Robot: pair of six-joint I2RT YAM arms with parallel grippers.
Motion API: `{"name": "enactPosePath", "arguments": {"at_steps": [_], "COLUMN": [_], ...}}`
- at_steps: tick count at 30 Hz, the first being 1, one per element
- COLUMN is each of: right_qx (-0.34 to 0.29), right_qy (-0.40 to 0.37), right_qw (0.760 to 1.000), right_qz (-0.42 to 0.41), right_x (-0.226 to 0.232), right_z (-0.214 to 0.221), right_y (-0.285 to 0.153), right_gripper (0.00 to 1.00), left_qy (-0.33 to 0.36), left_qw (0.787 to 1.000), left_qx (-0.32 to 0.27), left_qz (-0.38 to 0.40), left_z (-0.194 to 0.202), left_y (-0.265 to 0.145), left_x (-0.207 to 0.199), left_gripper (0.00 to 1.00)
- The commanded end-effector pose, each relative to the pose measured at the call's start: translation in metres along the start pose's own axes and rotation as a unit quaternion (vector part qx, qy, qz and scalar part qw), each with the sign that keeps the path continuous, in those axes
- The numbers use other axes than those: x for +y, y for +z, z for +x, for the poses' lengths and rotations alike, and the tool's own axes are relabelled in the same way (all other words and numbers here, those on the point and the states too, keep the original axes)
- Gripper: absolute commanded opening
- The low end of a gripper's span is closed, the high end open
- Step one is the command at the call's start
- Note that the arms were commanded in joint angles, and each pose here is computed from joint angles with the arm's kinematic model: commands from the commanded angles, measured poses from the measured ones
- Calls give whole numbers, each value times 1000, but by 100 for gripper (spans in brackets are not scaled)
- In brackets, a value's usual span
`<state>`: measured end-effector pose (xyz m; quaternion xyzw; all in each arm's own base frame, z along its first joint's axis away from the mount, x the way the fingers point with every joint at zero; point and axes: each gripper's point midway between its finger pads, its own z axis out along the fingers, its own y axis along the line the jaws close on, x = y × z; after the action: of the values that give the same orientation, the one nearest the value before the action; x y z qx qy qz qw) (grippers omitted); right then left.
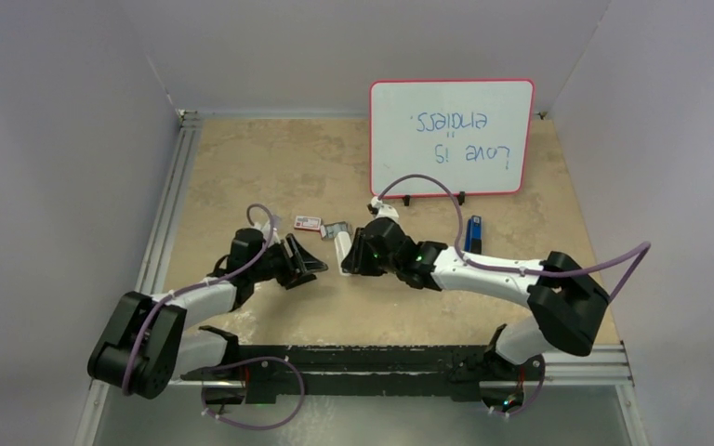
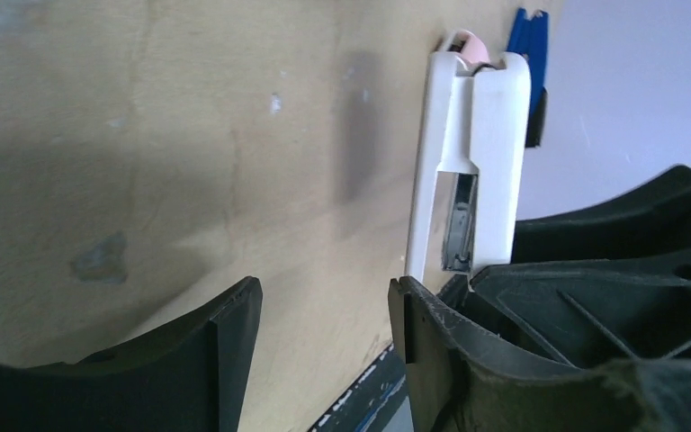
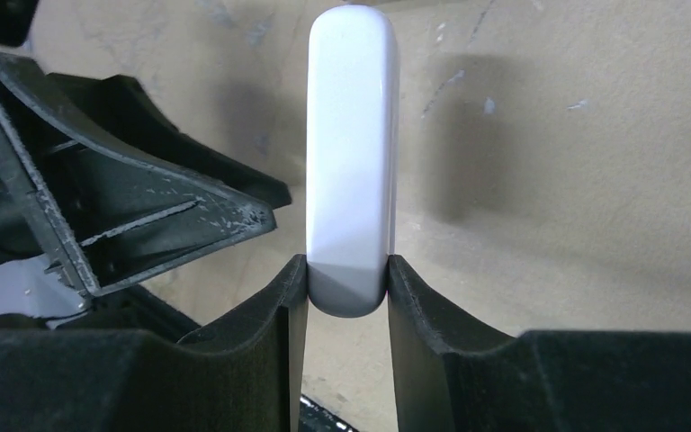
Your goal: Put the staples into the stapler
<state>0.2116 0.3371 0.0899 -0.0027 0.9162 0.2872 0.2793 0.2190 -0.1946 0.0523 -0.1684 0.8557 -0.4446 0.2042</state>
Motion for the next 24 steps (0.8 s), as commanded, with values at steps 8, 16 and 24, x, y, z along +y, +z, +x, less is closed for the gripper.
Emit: {"name": "enactPosePath", "arguments": {"at_steps": [8, 16, 24], "right_qx": [6, 1, 4], "right_qy": [36, 41, 42], "right_qw": [990, 986, 984], "right_qz": [-134, -162, -172], "right_x": [40, 48, 51], "right_z": [-8, -15, -15], "right_y": [-18, -26, -25], "right_gripper": [26, 25, 24], "left_qy": [46, 45, 51], "left_qw": [990, 989, 987], "left_qx": [35, 47, 54], "left_qz": [131, 131, 144], "left_z": [8, 12, 16], "left_y": [-1, 3, 2], "left_x": [-45, -45, -49], "left_gripper": [55, 37, 42]}}
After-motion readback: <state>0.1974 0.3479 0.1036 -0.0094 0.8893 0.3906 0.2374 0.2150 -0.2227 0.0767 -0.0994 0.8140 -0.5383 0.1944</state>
